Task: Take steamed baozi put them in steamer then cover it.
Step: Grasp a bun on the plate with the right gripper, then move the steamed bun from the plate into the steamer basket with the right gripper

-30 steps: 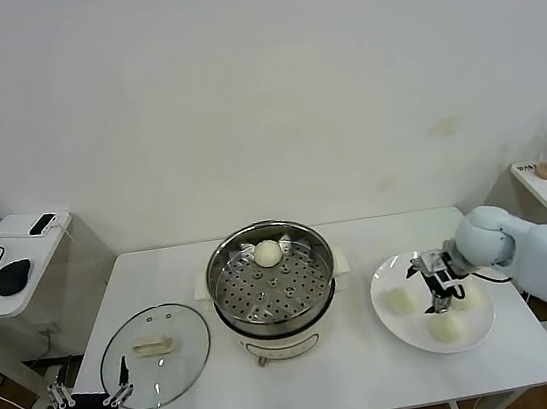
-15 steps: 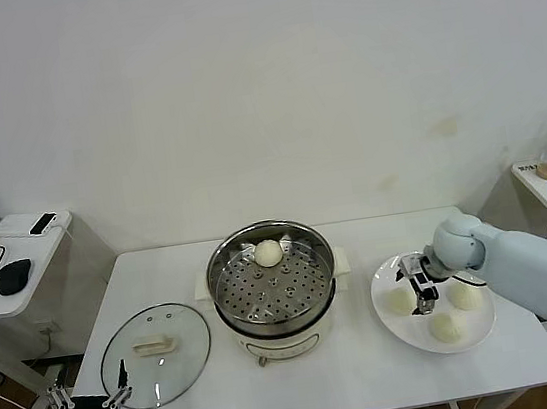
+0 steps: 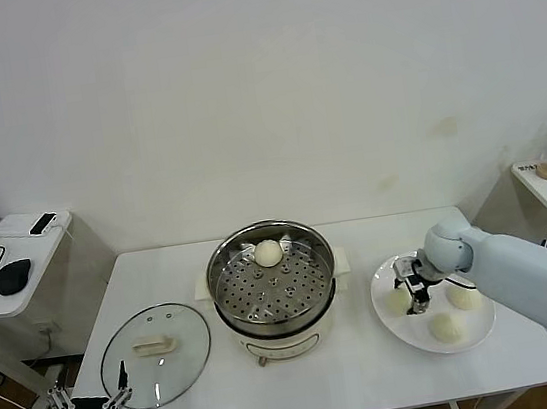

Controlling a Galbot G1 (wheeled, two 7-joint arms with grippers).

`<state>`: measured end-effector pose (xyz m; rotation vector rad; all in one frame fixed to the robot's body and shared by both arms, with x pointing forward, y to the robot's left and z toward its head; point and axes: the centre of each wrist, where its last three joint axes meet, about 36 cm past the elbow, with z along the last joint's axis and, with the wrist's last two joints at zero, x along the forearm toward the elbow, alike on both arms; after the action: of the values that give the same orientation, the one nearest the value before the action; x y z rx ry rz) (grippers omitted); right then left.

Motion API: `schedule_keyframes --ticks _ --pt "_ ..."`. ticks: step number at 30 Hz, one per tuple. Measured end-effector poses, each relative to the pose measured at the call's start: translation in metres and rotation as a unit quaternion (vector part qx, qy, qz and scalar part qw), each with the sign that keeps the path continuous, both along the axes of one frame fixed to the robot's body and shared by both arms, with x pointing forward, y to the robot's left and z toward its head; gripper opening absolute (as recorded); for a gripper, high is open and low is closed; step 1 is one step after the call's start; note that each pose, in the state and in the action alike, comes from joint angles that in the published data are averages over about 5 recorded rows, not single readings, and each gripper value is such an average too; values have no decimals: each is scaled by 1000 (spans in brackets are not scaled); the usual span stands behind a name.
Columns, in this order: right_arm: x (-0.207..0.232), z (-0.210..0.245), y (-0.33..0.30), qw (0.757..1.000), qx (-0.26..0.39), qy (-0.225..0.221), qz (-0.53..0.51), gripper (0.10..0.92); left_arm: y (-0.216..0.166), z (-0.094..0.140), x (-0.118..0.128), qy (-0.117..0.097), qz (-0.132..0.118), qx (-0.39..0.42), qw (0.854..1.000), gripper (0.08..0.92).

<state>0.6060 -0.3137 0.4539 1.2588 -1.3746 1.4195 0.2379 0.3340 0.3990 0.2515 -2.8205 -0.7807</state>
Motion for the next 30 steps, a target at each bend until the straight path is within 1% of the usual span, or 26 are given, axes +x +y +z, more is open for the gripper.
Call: schedule_keyframes --ticks 5,12,16,21,26,30 --pt "3 9 -5 1000 -3 4 2 581 -1 0 0 -1 1 -1 1000 823" --pt "8 38 -12 1000 1 -2 1 577 -2 4 0 -4 -4 0 1000 823" --pt "14 71 -13 1000 8 -20 3 579 -4 7 2 -8 -8 0 1000 823" --pt "24 123 2 998 21 -50 17 585 -7 9 2 -11 -10 -4 1000 823" --pt "32 177 34 995 45 -79 38 589 -8 9 4 -13 -10 -6 1000 823" --pt "36 206 69 992 69 -90 52 593 -7 8 6 -14 -8 -7 1000 823"
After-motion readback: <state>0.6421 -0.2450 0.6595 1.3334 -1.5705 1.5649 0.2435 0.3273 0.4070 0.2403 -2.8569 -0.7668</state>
